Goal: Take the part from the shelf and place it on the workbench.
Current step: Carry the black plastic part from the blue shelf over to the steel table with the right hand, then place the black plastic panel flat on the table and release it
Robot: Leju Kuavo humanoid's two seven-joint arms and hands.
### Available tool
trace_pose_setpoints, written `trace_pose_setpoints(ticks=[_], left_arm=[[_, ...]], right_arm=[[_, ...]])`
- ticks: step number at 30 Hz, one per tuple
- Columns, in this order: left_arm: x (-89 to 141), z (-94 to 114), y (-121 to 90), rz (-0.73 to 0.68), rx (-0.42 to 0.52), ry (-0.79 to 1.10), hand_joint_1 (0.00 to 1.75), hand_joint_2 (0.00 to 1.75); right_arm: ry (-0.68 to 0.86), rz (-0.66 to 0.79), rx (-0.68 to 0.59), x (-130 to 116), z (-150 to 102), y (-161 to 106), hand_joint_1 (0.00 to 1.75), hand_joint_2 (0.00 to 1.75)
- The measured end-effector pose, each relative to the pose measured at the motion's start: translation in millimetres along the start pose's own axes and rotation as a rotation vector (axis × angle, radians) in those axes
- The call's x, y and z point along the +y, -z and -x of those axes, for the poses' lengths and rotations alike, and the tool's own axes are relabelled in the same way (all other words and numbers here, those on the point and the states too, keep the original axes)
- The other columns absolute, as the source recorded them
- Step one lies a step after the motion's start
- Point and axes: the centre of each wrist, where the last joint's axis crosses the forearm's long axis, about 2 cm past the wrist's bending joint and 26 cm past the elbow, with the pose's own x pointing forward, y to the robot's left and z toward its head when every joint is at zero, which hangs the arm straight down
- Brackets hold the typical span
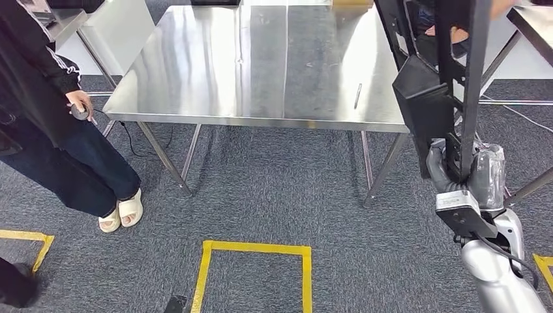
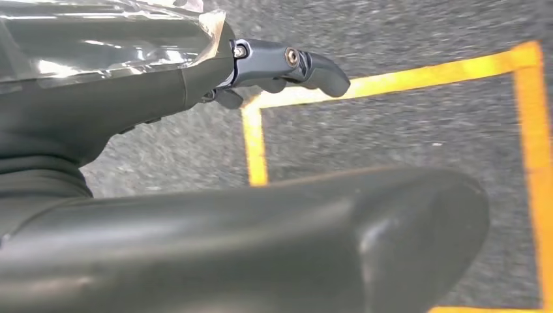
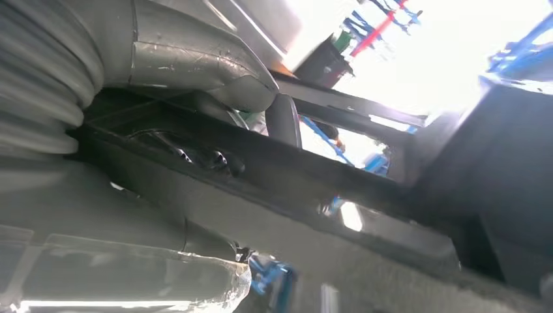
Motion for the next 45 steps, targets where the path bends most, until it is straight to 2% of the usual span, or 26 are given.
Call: trace_pose_setpoints(ticks=[25, 30, 45], left_arm=[[-3, 7, -4, -0.001, 0.014, -0.012, 0.00, 0.00], [-5, 2, -3, 0.000, 0.006, -0.018, 0.00, 0.00], [-10, 3, -5, 0.002, 0.003, -0.042, 0.00, 0.00]], right_arm=[[0.015, -0.017, 0.013, 5, 6, 8, 1.75, 1.75], [0.010, 0.008, -0.017, 0, 5, 23, 1.75, 1.75], [0.042, 0.020, -0.051, 0, 7, 46, 1.75, 1.75]])
